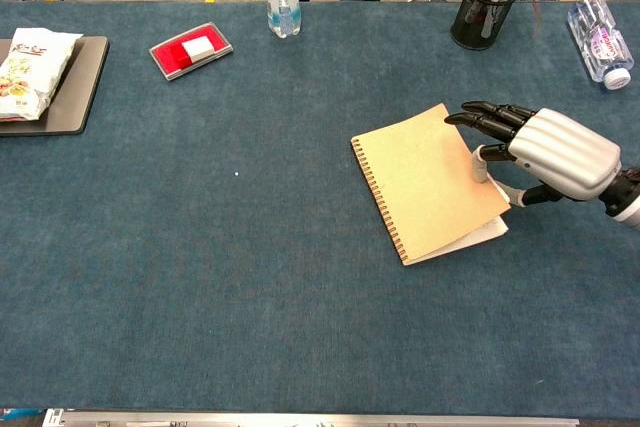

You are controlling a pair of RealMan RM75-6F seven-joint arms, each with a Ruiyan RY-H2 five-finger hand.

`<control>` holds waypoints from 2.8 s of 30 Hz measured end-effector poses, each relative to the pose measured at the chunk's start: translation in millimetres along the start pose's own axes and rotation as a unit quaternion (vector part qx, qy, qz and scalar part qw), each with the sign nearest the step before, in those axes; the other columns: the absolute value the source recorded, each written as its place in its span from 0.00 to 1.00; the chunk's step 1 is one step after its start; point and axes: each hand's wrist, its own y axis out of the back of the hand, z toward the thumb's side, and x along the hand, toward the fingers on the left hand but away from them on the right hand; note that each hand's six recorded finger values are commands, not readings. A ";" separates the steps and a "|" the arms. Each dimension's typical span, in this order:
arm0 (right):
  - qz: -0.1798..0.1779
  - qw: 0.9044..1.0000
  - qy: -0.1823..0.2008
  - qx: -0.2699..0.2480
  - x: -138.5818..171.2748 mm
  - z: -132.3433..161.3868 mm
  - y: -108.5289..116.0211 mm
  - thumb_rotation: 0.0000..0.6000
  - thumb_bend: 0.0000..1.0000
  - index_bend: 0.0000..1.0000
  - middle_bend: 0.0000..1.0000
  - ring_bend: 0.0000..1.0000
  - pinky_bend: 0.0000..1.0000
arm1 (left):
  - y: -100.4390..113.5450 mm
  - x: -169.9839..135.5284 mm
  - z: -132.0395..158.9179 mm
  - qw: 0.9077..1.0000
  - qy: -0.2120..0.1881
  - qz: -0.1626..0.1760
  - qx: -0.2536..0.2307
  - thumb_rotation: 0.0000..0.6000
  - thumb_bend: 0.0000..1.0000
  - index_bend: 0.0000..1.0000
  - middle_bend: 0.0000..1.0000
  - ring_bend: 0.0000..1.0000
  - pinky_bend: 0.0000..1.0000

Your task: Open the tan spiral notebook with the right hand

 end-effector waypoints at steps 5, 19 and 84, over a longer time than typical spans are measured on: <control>-0.004 1.000 0.008 0.016 12.0 -3.8 9.3 1.00 0.40 0.67 0.14 0.03 0.21 | -0.3 0.1 0.3 1.000 0.000 0.000 0.002 1.00 0.04 0.38 0.35 0.18 0.36; -0.014 0.998 0.033 0.057 50.5 -7.3 41.7 1.00 0.41 0.68 0.15 0.03 0.21 | 0.0 0.4 1.1 1.000 0.000 0.002 0.003 1.00 0.05 0.38 0.35 0.18 0.36; -0.106 0.982 0.136 -0.081 -50.4 92.5 35.0 1.00 0.41 0.68 0.16 0.03 0.21 | 2.0 -2.4 -0.1 1.000 0.004 -0.007 0.000 1.00 0.04 0.38 0.35 0.18 0.37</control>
